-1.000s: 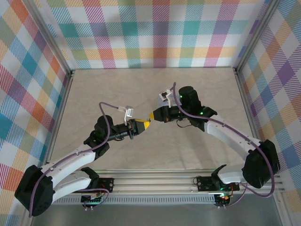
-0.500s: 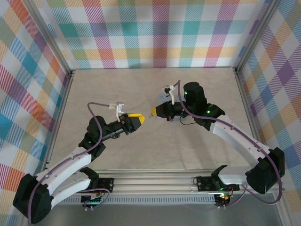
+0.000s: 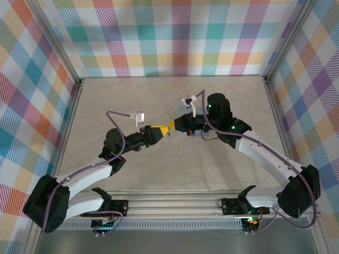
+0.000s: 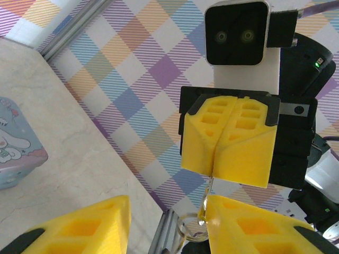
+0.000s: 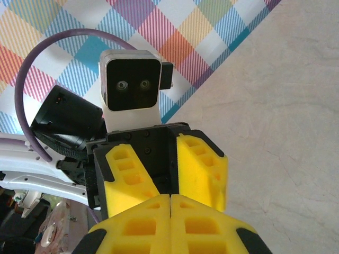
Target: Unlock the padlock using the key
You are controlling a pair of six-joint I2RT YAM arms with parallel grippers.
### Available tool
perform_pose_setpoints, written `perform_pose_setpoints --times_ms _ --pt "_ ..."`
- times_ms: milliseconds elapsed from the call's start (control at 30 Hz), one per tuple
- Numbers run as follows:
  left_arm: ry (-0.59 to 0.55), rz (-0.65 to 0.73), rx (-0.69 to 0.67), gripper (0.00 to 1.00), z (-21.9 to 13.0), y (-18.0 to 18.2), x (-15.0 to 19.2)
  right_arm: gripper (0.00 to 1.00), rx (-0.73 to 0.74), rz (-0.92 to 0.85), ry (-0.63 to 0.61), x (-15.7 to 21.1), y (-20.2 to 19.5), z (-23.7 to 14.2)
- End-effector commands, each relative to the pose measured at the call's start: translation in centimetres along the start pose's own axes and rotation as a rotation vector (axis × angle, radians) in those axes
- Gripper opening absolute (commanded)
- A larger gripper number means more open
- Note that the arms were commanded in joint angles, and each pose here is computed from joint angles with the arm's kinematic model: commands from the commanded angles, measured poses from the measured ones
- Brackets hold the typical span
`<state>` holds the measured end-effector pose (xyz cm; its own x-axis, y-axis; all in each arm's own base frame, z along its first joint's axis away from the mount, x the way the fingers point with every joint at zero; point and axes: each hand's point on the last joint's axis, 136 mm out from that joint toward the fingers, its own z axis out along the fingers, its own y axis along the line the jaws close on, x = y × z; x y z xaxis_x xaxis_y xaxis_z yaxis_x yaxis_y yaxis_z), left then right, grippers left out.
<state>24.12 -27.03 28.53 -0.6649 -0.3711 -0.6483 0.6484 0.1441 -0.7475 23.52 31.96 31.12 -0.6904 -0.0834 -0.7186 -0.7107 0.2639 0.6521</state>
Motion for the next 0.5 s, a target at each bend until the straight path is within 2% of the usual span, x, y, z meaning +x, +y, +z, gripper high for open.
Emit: perform_pose_setpoints --times_ms 0,333,467 --pt "-0.019 0.040 0.091 0.40 0.39 -2.38 -0.96 0.00 -0.040 -0.014 -0.006 -0.10 0.71 0.11" --pt "-0.003 0.039 0.111 0.25 0.79 -2.73 -0.50 0.00 -0.028 -0.006 -0.011 0.05 0.18 0.12" --pt "0.005 0.040 0.119 0.11 0.99 -2.94 -0.36 0.00 -0.021 -0.004 -0.016 0.06 -0.01 0.02"
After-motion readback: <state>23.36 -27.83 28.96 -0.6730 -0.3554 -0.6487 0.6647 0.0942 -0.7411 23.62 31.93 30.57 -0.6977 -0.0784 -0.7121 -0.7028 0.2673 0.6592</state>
